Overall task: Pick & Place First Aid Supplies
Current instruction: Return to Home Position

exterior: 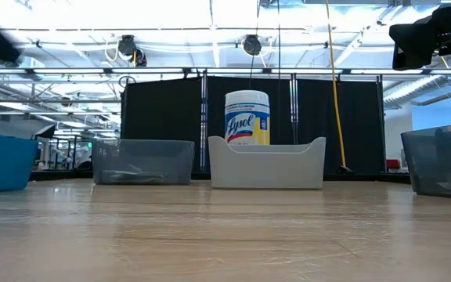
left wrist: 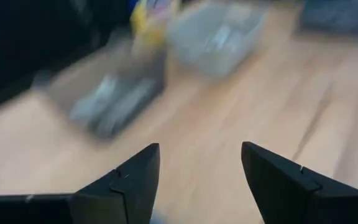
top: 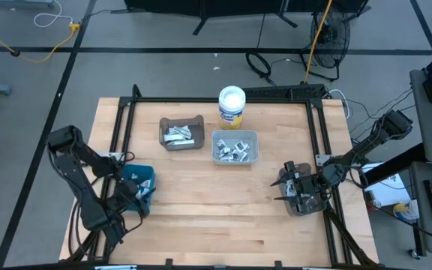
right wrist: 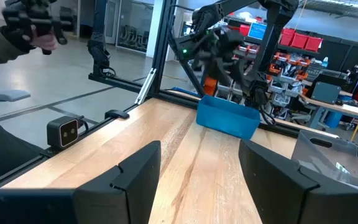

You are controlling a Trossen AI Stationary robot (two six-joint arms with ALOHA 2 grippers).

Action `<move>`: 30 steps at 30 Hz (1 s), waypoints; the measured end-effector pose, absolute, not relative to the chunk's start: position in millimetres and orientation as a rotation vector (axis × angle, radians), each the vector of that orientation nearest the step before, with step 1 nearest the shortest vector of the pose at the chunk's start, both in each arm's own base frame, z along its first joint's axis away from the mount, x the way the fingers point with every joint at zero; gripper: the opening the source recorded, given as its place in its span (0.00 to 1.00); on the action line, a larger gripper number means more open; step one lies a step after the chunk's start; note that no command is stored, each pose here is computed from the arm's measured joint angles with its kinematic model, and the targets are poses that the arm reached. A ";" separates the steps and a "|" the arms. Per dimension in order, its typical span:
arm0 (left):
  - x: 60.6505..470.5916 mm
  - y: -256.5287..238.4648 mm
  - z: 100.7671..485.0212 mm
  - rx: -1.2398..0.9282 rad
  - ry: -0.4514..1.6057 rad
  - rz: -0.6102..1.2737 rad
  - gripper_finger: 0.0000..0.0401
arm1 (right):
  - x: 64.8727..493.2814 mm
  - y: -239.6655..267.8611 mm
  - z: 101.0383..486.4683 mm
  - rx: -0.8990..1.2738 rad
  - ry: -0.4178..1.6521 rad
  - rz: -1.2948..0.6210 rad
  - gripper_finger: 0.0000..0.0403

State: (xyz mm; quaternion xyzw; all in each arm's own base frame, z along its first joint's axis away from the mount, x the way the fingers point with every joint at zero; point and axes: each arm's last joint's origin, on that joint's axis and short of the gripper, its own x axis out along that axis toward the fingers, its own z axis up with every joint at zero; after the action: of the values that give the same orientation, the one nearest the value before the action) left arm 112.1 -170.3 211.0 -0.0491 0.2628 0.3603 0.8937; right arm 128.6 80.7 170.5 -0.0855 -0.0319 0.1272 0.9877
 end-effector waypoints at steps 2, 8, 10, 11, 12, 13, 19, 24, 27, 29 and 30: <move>116.5 -168.1 218.5 -0.057 0.438 0.669 0.58 | 128.6 80.7 170.5 -0.172 -0.064 0.256 0.53; 129.0 -159.5 239.5 0.034 0.255 0.575 0.53 | 128.6 80.6 170.5 -0.171 -0.065 0.255 0.53; 134.6 -156.7 243.1 0.057 0.264 0.581 0.51 | 128.6 80.7 170.6 -0.171 -0.065 0.255 0.53; 138.0 -155.9 244.4 0.062 0.268 0.585 0.49 | 128.6 80.6 170.8 -0.171 -0.068 0.255 0.53; 142.1 -155.6 245.6 0.070 0.271 0.588 0.48 | 128.6 80.7 171.3 -0.170 -0.072 0.255 0.53; 146.7 -155.6 246.4 0.086 0.278 0.590 0.47 | 128.6 80.6 171.6 -0.171 -0.075 0.254 0.53; 183.7 -155.6 250.3 0.168 0.381 0.563 0.41 | 130.1 78.1 172.5 -0.164 -0.081 0.234 0.53; 222.4 -150.5 260.8 0.228 0.433 0.404 0.38 | 131.4 75.9 172.4 -0.152 -0.078 0.220 0.53; 237.8 -143.3 262.4 0.303 0.414 0.311 0.36 | 131.6 75.5 172.3 -0.128 -0.074 0.218 0.53; 243.5 -132.6 259.7 0.329 0.406 0.291 0.35 | 131.6 75.6 172.2 -0.113 -0.072 0.220 0.53; 243.9 -125.0 257.3 0.326 0.406 0.288 0.34 | 131.6 75.6 172.1 -0.107 -0.070 0.220 0.53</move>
State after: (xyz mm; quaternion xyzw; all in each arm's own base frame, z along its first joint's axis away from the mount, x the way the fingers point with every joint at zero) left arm 243.9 -125.0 257.3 0.1608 0.2000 0.1418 0.9560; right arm 131.6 75.6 172.1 -0.0533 -0.0347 0.1097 0.9919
